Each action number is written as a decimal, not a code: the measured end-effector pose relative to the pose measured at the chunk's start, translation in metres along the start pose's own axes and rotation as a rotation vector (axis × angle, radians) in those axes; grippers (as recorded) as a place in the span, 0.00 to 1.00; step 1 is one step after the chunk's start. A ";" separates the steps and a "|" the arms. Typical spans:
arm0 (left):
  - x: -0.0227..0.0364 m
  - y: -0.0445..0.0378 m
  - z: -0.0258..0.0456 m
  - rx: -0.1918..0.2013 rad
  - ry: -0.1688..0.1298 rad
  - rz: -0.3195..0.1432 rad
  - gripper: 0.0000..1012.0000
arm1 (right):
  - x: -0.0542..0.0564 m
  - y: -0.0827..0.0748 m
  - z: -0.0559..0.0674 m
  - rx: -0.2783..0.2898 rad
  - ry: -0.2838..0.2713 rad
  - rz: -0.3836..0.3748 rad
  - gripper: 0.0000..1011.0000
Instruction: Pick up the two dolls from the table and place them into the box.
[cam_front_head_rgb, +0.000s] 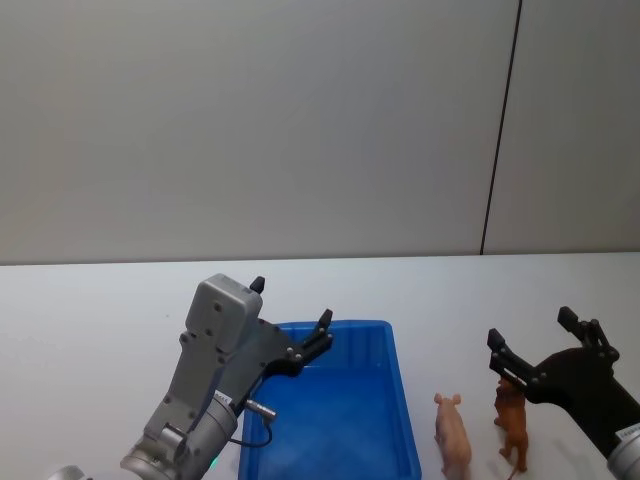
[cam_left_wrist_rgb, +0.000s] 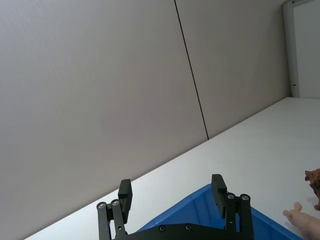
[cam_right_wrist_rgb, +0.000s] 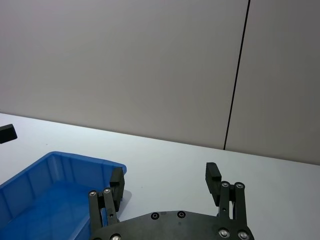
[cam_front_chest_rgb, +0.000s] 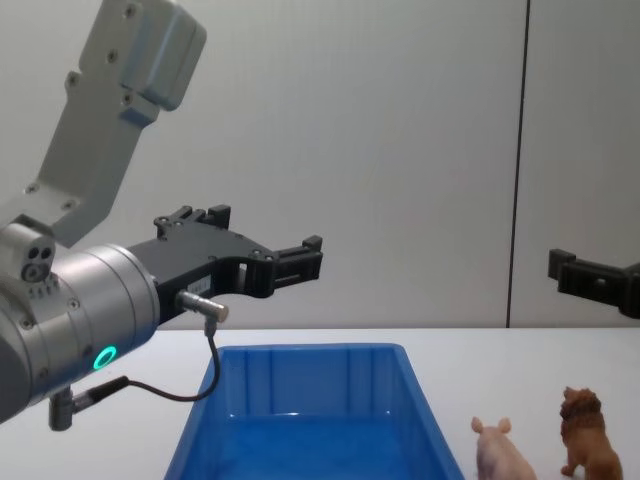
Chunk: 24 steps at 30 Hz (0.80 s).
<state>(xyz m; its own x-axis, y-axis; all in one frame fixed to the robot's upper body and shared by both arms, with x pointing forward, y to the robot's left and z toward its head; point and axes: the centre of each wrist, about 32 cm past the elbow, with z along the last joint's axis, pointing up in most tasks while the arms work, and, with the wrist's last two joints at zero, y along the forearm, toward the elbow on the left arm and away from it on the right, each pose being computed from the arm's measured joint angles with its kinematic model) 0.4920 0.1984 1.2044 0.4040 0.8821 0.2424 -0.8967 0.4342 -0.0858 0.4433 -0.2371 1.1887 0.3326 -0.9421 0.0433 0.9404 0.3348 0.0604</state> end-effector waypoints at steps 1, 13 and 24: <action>0.0000 0.0000 0.0000 0.000 0.000 0.000 0.99 | 0.000 0.000 0.000 0.000 0.000 0.000 0.99; 0.0000 0.0000 0.0000 0.000 0.000 0.000 0.99 | 0.000 0.000 0.000 0.000 0.000 0.000 0.99; 0.0000 0.0000 0.0000 0.000 0.000 0.000 0.99 | 0.000 0.000 0.000 0.000 0.000 0.000 0.99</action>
<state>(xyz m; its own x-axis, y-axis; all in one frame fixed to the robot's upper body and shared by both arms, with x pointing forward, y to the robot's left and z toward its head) 0.4920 0.1984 1.2044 0.4040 0.8821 0.2424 -0.8967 0.4343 -0.0859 0.4433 -0.2372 1.1887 0.3328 -0.9420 0.0433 0.9403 0.3350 0.0602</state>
